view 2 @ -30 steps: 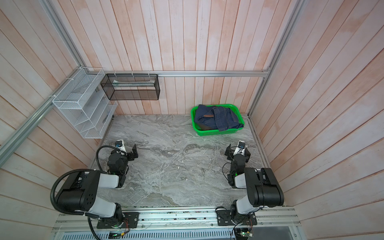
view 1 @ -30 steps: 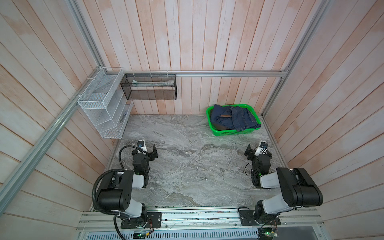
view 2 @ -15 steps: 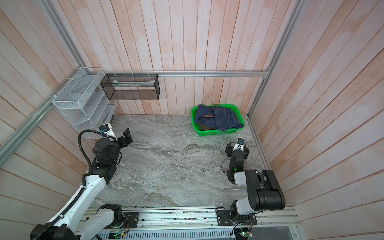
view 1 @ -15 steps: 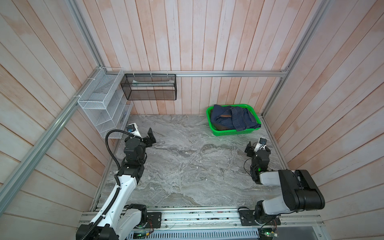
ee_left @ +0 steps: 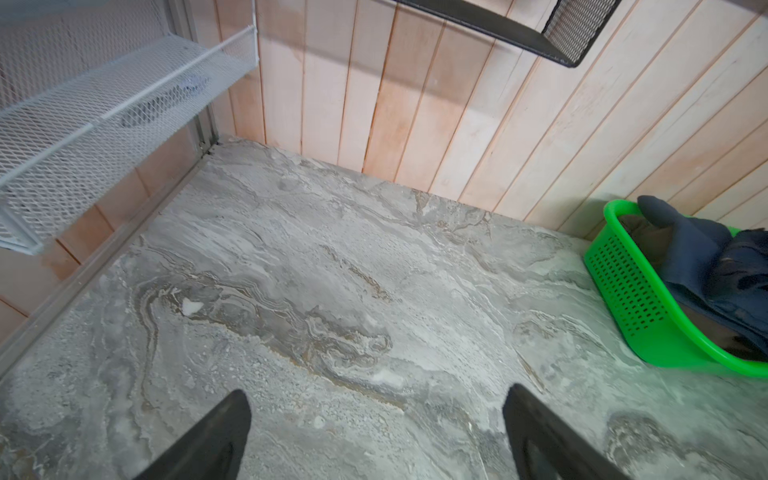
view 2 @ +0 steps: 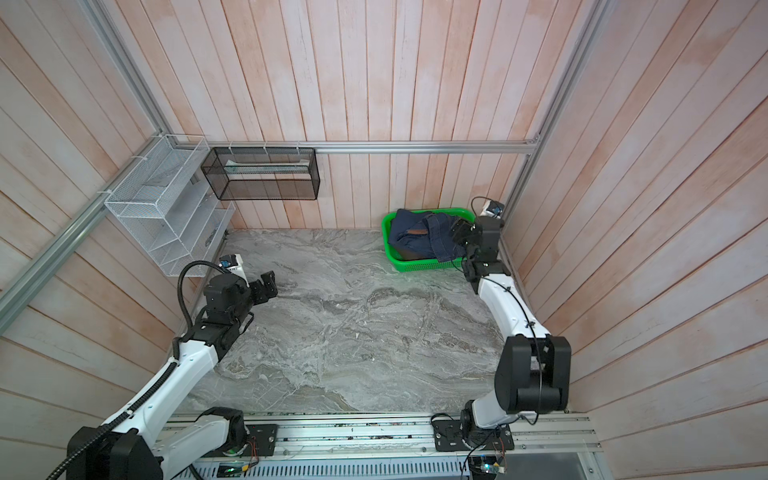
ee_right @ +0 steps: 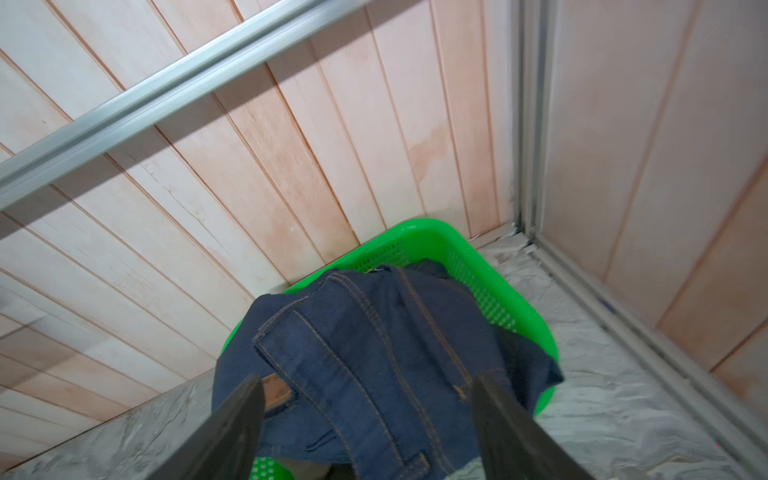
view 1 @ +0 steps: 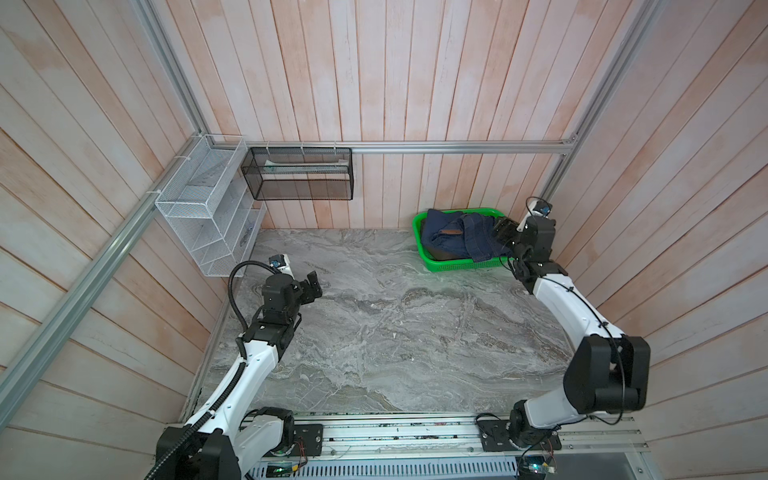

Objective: Fold and stack the trousers
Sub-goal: 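Reach the right gripper into the green basket and grasp the jeans' waistband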

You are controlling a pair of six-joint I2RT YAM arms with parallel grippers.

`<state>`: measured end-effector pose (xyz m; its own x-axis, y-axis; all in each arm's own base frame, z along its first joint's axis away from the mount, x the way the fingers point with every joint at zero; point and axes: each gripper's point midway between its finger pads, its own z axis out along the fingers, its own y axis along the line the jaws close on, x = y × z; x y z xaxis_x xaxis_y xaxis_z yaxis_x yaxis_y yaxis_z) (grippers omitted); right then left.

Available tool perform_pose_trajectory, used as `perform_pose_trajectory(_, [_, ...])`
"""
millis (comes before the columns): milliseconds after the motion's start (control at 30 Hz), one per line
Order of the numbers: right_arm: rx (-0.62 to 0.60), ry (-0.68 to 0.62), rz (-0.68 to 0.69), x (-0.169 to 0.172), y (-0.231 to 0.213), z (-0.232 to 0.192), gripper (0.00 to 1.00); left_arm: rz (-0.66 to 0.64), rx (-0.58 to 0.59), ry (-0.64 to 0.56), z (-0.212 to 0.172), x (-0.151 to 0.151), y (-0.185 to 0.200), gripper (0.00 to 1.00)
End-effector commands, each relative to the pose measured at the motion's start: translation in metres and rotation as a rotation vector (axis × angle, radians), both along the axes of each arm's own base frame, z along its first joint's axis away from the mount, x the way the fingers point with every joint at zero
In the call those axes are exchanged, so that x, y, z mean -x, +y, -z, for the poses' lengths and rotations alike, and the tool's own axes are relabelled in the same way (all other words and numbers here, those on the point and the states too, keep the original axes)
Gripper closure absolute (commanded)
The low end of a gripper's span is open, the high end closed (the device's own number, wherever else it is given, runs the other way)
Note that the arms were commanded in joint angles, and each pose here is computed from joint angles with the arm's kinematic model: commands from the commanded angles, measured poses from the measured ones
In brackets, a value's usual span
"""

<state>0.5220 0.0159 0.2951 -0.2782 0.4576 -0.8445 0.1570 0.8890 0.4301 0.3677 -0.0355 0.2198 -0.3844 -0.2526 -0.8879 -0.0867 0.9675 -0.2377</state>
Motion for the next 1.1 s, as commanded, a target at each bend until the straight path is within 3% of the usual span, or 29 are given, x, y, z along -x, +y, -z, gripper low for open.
perform_pose_trajectory(0, [-0.113, 0.327, -0.084, 0.000, 0.043, 0.057, 0.22, 0.056, 0.059, 0.037, -0.005, 0.001, -0.021, 0.03])
perform_pose_trajectory(300, [0.005, 0.505, -0.027, -0.042, 0.082, 0.097, 0.15, 0.110, 0.033, 0.146, 0.014, 0.005, -0.050, 0.03])
perform_pose_trajectory(400, [0.043, 0.549, -0.008, -0.053, 0.088, 0.112, 0.02, 0.116, 0.021, 0.147, 0.013, 0.006, -0.052, 0.03])
perform_pose_trajectory(800, [0.011, 0.606, 0.041, -0.079, 0.098, 0.158, 0.02, 0.123, 0.004, 0.139, 0.014, 0.007, -0.052, 0.03])
perform_pose_trajectory(933, [-0.002, 0.610, 0.061, -0.085, 0.097, 0.171, 0.10, 0.123, -0.003, 0.143, 0.016, 0.006, -0.052, 0.03])
perform_pose_trajectory(1067, [-0.016, 0.592, 0.060, -0.090, 0.098, 0.171, 0.28, 0.121, -0.005, 0.141, 0.016, 0.006, -0.051, 0.03])
